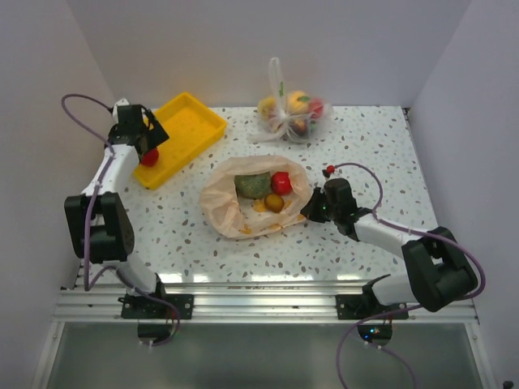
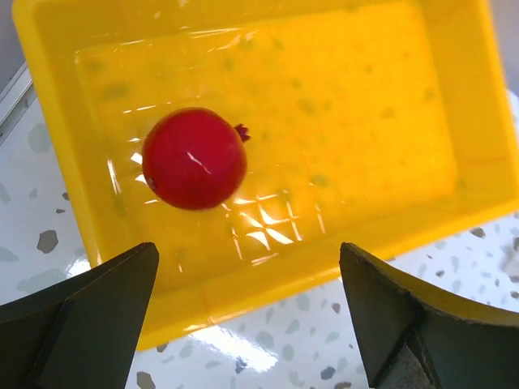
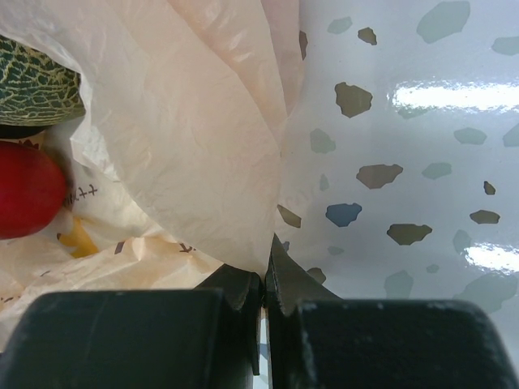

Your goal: Untie the knot of the plastic bag and take out the fruit

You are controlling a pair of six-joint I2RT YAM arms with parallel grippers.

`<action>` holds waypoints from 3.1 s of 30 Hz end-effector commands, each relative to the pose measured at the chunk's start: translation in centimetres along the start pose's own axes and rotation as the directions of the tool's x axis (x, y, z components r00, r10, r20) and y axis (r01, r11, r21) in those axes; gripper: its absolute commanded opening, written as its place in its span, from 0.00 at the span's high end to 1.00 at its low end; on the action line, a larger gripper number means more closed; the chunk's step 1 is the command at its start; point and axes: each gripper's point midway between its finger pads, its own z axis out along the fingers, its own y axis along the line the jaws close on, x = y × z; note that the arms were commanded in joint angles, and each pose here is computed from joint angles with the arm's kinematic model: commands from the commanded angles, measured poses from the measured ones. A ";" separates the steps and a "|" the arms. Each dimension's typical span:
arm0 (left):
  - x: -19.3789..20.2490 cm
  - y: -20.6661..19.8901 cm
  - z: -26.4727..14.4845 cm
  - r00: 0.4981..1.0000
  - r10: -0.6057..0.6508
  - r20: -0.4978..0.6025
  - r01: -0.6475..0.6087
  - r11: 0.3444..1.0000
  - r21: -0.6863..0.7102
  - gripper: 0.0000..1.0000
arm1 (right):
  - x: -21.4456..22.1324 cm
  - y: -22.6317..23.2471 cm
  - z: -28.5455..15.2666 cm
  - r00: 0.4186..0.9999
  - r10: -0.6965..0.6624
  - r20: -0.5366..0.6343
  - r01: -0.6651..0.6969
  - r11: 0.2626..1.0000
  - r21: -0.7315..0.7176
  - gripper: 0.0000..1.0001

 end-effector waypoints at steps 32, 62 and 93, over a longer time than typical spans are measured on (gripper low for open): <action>24.5 -23.4 -27.8 0.957 0.290 0.024 -0.237 0.729 0.642 0.03 | 0.0 -0.3 -1.5 0.991 0.125 0.047 -0.125 0.992 0.014 1.00; 34.3 -23.8 -13.3 0.886 0.464 -0.026 -0.427 0.835 0.346 0.14 | 0.8 0.4 -1.1 0.992 0.128 0.014 -0.127 0.991 -0.039 1.00; 23.2 -26.4 -31.2 0.818 0.570 0.081 -0.421 0.497 0.759 0.67 | 0.8 -0.4 -1.1 0.991 0.128 0.027 -0.128 0.992 0.002 1.00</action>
